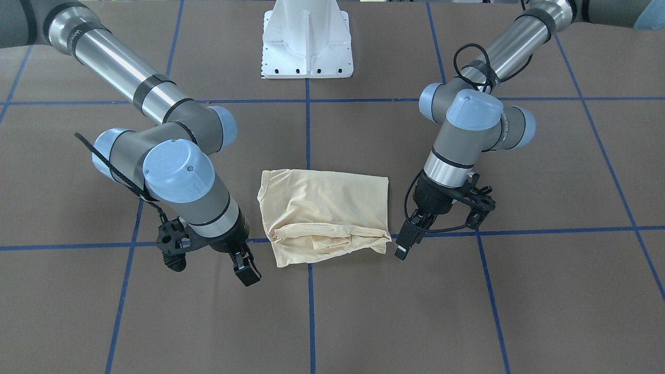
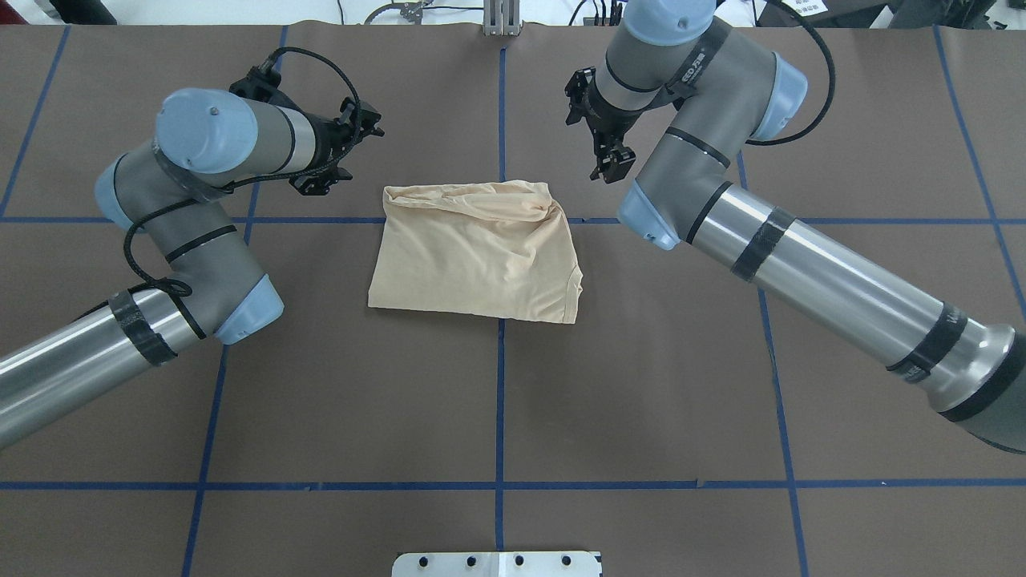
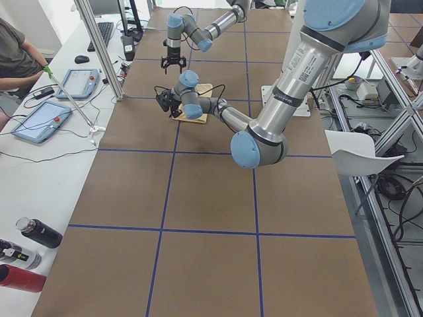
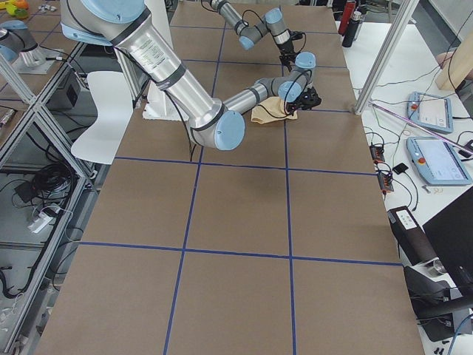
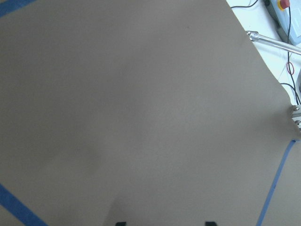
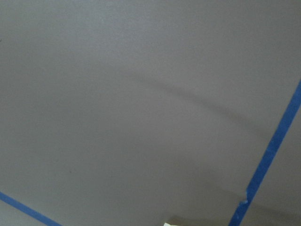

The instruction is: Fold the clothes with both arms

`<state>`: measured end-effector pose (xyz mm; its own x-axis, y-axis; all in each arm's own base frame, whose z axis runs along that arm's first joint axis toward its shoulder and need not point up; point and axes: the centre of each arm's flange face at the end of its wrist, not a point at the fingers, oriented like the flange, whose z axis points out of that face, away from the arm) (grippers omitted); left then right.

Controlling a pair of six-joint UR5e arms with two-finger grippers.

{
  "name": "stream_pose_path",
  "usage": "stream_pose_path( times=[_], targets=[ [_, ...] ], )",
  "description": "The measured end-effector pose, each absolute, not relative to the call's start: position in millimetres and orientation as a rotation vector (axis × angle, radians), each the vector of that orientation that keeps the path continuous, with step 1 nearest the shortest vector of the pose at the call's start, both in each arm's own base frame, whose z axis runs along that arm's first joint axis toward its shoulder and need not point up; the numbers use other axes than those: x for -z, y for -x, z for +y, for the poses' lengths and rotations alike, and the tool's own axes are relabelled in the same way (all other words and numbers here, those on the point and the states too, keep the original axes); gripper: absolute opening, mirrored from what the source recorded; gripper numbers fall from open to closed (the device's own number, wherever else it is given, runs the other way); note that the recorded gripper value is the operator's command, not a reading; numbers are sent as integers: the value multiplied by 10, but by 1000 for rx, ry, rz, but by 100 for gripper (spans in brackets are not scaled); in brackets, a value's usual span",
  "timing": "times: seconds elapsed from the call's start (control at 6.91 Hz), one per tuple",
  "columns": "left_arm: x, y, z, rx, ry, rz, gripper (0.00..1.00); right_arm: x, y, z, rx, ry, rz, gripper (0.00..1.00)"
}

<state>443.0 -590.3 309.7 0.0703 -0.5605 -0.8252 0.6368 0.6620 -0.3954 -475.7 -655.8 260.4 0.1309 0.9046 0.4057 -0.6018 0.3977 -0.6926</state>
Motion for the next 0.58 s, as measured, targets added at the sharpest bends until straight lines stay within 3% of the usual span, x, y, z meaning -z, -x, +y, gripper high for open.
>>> stream_pose_path(
  times=[0.29, 0.58],
  targets=[
    [-3069, -4107, -5908, 800, -81, 1207, 100, -3090, 4162, -6645, -994, 301, -902, 100],
    [-3237, -3512, -5579, 532, -220, 1155, 100, -3752, 3326, -6549, -781, 180, -899, 100]
  ],
)
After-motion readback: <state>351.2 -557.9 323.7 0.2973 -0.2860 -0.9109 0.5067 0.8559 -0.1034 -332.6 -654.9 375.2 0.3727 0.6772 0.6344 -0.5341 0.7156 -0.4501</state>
